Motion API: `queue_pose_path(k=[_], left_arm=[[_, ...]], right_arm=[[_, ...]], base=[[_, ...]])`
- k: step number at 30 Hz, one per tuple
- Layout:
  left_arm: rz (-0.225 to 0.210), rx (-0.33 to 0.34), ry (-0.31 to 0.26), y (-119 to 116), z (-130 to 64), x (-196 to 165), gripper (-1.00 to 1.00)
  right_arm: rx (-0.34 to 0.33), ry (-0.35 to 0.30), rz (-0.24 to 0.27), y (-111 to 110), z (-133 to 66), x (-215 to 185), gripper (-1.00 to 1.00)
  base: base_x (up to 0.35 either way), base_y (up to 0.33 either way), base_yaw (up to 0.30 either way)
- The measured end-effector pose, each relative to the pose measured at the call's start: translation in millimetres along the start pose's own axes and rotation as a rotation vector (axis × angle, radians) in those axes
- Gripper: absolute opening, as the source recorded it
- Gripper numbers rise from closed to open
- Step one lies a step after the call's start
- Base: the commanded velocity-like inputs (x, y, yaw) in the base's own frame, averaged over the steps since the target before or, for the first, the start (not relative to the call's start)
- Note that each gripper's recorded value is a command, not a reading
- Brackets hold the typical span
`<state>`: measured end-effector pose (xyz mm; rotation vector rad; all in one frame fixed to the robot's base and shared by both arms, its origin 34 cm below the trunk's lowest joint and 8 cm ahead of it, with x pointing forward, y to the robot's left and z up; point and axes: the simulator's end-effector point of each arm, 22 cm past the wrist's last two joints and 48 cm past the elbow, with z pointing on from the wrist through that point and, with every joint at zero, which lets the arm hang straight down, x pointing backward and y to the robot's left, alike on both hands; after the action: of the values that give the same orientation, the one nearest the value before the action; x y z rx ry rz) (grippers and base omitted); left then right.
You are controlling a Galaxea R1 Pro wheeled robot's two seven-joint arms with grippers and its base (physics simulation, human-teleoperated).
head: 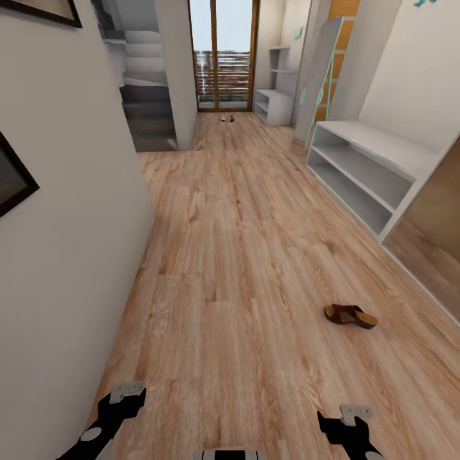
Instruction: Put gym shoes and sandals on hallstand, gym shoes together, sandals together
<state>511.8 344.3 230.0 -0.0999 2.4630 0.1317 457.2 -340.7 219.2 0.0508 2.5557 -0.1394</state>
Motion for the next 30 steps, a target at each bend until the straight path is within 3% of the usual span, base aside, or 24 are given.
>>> queue_pose_path(k=[30], left_arm=[[-0.006, 0.001, -0.032, 0.0, -4.1, -16.3, 1.00]], right_arm=[[0.000, -0.028, 0.003, -0.4, -4.0, -13.4, 1.00]], base=[[0.337, 0.000, 0.000]])
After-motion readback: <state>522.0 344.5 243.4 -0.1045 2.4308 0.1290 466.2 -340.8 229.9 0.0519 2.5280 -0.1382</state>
